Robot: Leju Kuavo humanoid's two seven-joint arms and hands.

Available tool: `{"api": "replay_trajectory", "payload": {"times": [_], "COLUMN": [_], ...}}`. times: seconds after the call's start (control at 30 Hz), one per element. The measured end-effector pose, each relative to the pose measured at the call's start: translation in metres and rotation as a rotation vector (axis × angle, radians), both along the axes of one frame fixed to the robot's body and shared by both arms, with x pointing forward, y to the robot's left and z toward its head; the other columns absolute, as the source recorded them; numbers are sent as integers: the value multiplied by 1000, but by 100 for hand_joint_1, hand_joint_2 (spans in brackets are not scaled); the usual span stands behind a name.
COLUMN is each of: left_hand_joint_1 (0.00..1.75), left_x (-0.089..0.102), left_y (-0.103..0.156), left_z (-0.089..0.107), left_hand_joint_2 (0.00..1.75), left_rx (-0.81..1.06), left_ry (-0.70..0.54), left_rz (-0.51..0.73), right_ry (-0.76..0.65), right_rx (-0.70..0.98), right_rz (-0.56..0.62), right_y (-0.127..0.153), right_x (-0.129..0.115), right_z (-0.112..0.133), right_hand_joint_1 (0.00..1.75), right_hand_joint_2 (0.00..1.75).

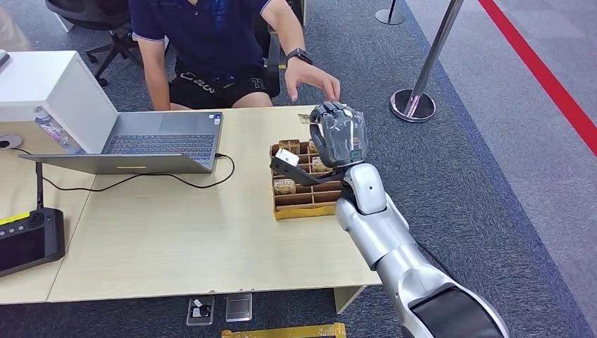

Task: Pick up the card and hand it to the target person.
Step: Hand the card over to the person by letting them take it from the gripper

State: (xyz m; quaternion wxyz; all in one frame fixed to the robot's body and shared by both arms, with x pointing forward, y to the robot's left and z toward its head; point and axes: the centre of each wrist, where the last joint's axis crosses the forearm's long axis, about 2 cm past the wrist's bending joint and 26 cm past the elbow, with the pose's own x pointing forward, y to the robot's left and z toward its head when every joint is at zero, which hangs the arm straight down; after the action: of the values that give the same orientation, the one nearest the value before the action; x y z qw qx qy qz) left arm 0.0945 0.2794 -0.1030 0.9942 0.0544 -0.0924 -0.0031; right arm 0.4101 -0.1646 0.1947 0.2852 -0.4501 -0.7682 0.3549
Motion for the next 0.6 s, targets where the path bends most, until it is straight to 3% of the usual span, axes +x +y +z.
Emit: {"api": "replay_trajectory", "payload": {"times": [0.6], "left_hand_joint_1": [0], "left_x": [-1], "left_y": [-2], "left_z": [0], "left_hand_joint_2": [175], "left_rx": [-7], "left_ry": [-14], "left_rz": [-1], "right_ry": [5], "right_rx": [-100], "right_rz": [-53], "right_y": [16], "right_x": [16], "right_z": [14], "right_hand_joint_1": [131], "right_hand_joint_2": [175]}}
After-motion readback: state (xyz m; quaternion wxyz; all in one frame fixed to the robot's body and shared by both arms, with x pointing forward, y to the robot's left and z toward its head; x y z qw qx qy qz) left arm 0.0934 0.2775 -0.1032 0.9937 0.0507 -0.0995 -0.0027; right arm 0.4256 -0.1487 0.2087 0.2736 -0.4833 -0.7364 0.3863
